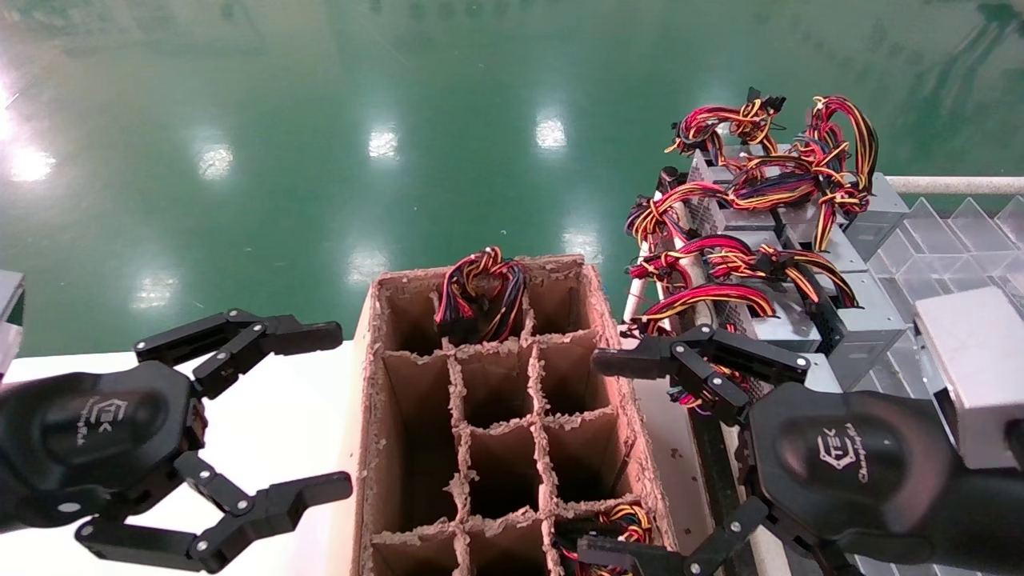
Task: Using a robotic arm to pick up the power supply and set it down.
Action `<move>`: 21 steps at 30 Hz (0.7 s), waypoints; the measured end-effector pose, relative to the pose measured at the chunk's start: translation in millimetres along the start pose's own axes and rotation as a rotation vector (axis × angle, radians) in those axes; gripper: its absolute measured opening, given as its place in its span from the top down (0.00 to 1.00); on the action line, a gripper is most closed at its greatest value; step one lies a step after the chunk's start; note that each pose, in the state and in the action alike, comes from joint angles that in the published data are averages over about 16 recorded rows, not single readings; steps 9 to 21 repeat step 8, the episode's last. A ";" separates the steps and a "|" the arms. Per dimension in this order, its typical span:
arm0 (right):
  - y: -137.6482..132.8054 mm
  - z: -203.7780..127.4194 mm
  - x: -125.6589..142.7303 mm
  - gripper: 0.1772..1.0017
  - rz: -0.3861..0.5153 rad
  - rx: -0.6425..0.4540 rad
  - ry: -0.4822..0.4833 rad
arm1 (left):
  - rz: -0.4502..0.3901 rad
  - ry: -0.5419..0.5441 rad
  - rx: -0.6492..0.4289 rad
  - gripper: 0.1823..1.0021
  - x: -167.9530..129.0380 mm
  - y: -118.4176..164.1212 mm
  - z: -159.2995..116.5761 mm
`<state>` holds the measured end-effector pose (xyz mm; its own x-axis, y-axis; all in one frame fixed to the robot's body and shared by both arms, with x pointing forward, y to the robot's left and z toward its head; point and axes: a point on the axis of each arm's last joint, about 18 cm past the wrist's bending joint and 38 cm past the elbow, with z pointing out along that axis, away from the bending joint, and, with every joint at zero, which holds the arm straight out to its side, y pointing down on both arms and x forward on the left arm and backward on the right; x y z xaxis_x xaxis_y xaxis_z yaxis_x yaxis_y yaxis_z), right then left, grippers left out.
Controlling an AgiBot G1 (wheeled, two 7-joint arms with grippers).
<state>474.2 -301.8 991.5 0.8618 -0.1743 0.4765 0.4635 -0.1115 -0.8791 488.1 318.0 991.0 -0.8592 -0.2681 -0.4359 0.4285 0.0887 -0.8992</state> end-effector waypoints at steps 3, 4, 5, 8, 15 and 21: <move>0.0 -0.1 0.3 0.00 0.000 0.000 0.001 | 0.000 0.000 0.000 0.00 0.0 0.0 0.0; 0.0 -0.1 0.4 0.00 0.000 0.000 0.001 | 0.000 0.000 0.000 0.00 0.0 0.0 0.0; 0.0 -0.1 0.4 0.00 0.000 0.000 0.001 | 0.000 0.000 0.000 0.00 0.0 0.0 0.0; 0.0 -0.1 0.6 0.00 -0.001 0.000 0.002 | 0.000 0.000 0.000 0.00 0.0 0.0 0.0; 0.0 -0.1 0.6 0.00 -0.001 0.000 0.002 | 0.000 0.000 0.000 0.00 0.0 0.0 0.0; 0.0 -0.1 0.6 0.00 -0.001 0.000 0.002 | 0.000 0.000 0.000 0.00 0.0 0.0 0.0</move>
